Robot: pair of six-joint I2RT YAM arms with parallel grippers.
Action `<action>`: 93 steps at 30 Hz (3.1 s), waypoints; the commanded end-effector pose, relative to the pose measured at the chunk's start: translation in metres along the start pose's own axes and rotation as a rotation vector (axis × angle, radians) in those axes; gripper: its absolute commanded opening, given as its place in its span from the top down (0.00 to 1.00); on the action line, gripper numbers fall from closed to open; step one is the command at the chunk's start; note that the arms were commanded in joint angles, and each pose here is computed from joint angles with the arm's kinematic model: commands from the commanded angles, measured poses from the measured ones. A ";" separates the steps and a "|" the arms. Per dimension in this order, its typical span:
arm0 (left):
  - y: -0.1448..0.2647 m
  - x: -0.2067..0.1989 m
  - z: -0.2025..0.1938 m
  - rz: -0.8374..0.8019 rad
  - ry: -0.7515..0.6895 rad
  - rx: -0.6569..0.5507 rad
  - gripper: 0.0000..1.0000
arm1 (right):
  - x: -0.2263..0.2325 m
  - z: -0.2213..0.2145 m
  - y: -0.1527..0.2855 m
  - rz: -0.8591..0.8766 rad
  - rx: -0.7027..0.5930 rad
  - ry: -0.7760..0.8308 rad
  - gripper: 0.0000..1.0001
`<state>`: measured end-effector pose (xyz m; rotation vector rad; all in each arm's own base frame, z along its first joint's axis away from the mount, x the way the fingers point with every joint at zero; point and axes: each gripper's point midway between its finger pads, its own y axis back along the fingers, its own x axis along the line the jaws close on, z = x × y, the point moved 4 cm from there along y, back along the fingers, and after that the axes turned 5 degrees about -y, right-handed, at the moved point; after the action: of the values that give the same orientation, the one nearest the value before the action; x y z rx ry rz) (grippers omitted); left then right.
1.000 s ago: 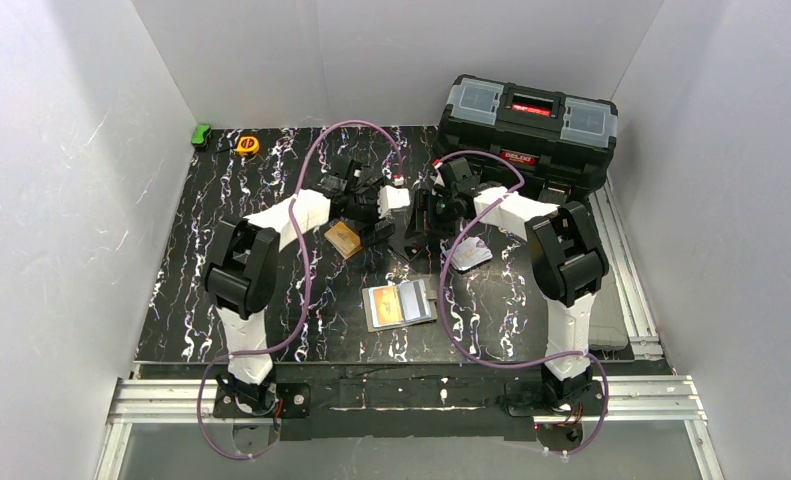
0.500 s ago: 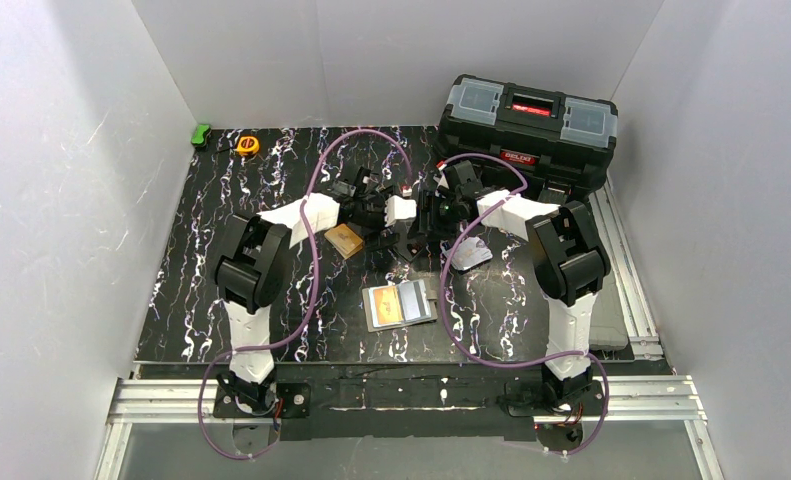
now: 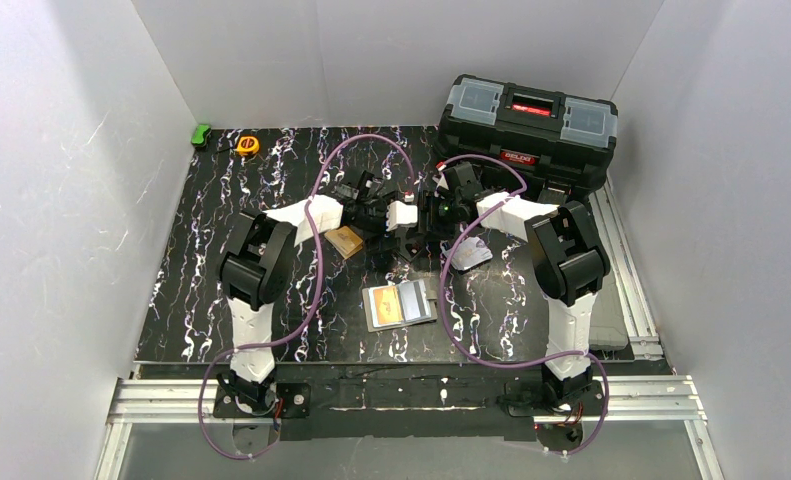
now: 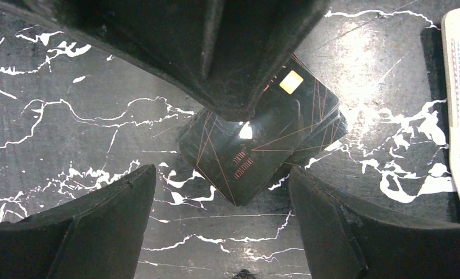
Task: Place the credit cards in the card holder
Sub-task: Pick up the credit card from the center of the board.
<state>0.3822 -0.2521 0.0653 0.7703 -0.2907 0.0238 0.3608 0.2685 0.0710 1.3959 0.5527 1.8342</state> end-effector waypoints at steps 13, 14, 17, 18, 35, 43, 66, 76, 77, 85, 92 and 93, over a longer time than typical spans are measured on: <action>0.004 0.000 0.012 -0.028 -0.029 -0.040 0.17 | -0.004 -0.005 -0.003 0.010 0.009 -0.006 0.41; 0.004 0.000 0.012 -0.029 -0.025 -0.042 0.17 | -0.004 -0.005 -0.004 0.011 0.010 -0.005 0.41; 0.004 0.000 0.014 -0.035 -0.016 -0.051 0.17 | -0.003 -0.006 -0.004 0.015 0.012 -0.004 0.41; 0.004 0.000 0.016 -0.036 -0.011 -0.056 0.17 | -0.003 -0.006 -0.004 0.016 0.013 -0.005 0.41; -0.001 0.002 0.011 -0.031 -0.008 -0.044 0.19 | 0.001 -0.013 -0.007 0.040 0.033 -0.002 0.41; -0.003 0.010 0.014 -0.013 0.022 -0.051 0.19 | -0.001 -0.020 -0.009 0.046 0.050 -0.010 0.42; -0.016 0.023 0.009 0.012 0.038 -0.052 0.21 | -0.012 -0.031 -0.004 0.052 0.046 -0.054 0.43; -0.014 0.023 0.012 0.005 0.057 -0.051 0.22 | -0.020 -0.030 -0.004 0.031 0.036 -0.073 0.43; -0.013 0.022 0.012 0.000 0.061 -0.050 0.22 | -0.022 -0.028 -0.004 0.019 0.029 -0.078 0.43; 0.000 0.015 0.012 -0.001 0.072 -0.032 0.22 | -0.033 -0.009 0.000 -0.027 -0.039 -0.112 0.45; 0.019 0.027 0.011 0.025 0.129 -0.026 0.23 | -0.028 0.004 0.004 -0.012 -0.086 -0.089 0.40; 0.020 0.027 0.010 0.026 0.131 -0.025 0.23 | -0.028 0.005 0.004 -0.011 -0.090 -0.088 0.40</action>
<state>0.4015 -0.2568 0.0638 0.7502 -0.1818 0.0704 0.3599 0.2585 0.0661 1.4736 0.4089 1.8230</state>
